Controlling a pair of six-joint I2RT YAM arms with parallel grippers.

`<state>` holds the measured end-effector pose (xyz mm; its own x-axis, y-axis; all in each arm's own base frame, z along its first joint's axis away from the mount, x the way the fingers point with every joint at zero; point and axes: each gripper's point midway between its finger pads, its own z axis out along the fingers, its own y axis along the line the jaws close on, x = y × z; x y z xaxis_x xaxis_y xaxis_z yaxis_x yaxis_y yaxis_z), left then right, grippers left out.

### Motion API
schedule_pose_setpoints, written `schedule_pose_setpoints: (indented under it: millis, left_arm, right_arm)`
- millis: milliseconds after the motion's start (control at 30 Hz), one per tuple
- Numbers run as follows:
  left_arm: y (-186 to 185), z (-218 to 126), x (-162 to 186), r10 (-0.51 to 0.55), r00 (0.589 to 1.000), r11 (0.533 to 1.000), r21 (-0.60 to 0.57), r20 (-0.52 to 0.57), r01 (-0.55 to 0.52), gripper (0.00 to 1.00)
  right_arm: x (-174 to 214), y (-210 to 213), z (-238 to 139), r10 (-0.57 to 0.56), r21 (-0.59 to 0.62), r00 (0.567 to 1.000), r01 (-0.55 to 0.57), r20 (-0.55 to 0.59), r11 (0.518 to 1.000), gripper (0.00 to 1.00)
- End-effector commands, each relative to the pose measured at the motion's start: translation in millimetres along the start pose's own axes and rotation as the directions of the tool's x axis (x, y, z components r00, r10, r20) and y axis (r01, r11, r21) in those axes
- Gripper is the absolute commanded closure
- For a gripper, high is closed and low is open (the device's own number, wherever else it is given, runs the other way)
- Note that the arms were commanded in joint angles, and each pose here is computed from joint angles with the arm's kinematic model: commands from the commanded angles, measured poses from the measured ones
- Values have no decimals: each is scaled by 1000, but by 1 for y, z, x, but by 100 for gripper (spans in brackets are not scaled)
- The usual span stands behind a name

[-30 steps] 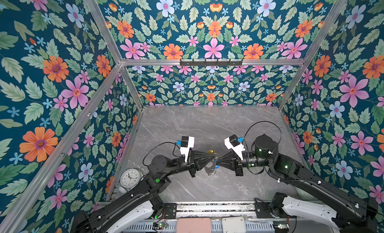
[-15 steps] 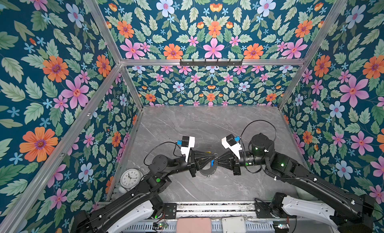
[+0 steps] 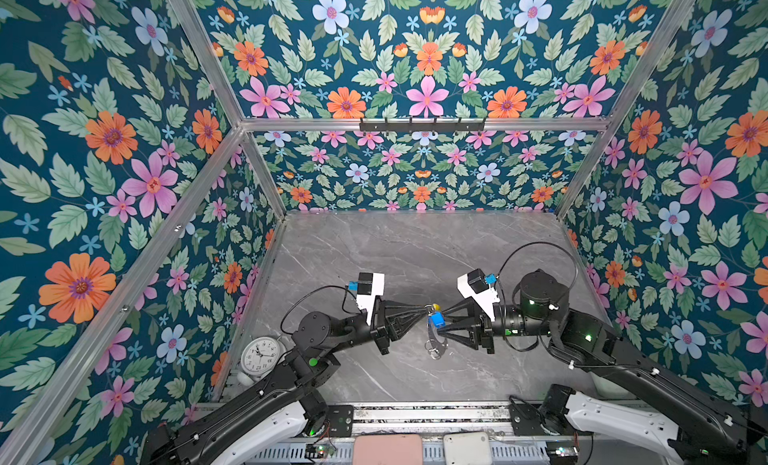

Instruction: Remove the keys from the keyring

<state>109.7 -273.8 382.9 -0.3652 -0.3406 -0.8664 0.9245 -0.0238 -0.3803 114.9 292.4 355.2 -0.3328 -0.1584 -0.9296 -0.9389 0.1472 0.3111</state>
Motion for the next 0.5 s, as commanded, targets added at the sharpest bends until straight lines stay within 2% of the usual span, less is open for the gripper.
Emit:
schedule_pose_setpoints:
  millis: [0, 100, 200, 367, 467]
  left_arm:
    - [-2, 0, -5, 29, 999, 1000, 2, 17, -29, 100]
    - [-4, 1, -6, 34, 999, 999, 14, 19, -34, 100]
    - [-4, 0, -6, 32, 999, 999, 20, 28, -33, 100]
    - [-5, 1, -7, 29, 999, 999, 30, 35, -30, 100]
    - [-5, 1, -7, 27, 999, 999, 32, 36, -28, 100]
  right_arm:
    - [-15, -5, -13, -41, 83, 998, 37, 52, 996, 56]
    - [-36, -3, -23, -65, 113, 988, 49, 141, 992, 55]
    - [-50, 2, -24, -57, 92, 977, 39, 203, 995, 53]
    - [-55, 1, -8, -18, 35, 978, 11, 208, 999, 54]
    - [-54, 1, 0, 3, 5, 980, -4, 198, 1000, 58]
